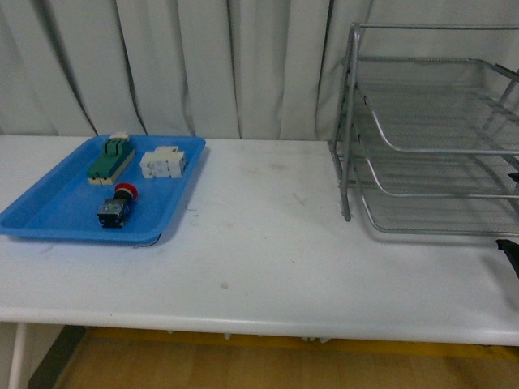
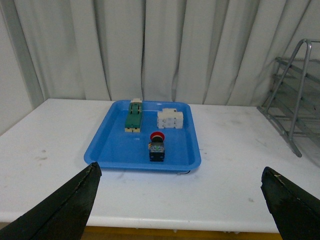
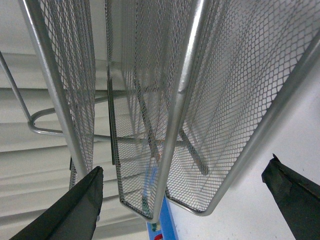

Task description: Place button on rack with both arms

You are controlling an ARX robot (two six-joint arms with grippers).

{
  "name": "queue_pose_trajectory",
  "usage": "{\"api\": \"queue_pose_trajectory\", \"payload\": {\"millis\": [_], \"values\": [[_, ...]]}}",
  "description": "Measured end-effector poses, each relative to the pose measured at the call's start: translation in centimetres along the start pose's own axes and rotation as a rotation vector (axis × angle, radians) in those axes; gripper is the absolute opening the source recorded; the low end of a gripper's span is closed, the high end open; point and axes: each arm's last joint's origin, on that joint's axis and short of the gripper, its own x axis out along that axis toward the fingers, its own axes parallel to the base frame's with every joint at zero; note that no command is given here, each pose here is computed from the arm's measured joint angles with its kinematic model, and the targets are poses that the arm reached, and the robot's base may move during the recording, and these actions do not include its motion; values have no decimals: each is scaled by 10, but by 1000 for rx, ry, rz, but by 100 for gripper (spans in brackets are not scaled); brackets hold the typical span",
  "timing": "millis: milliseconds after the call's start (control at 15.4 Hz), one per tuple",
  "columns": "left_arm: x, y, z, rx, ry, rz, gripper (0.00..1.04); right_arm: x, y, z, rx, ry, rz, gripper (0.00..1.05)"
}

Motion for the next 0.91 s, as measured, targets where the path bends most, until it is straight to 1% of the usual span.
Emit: {"api": "queue_pose_trajectory", "payload": {"millis": [259, 843, 908], "values": [[0, 0, 0, 0, 0, 0, 98, 17, -4, 4, -9, -6, 15, 98], [0, 0, 0, 0, 0, 0, 98, 37, 5, 5, -45, -1, 67, 98], [0, 0, 0, 0, 0, 0, 98, 40, 5, 4, -48, 4, 72, 90]]}}
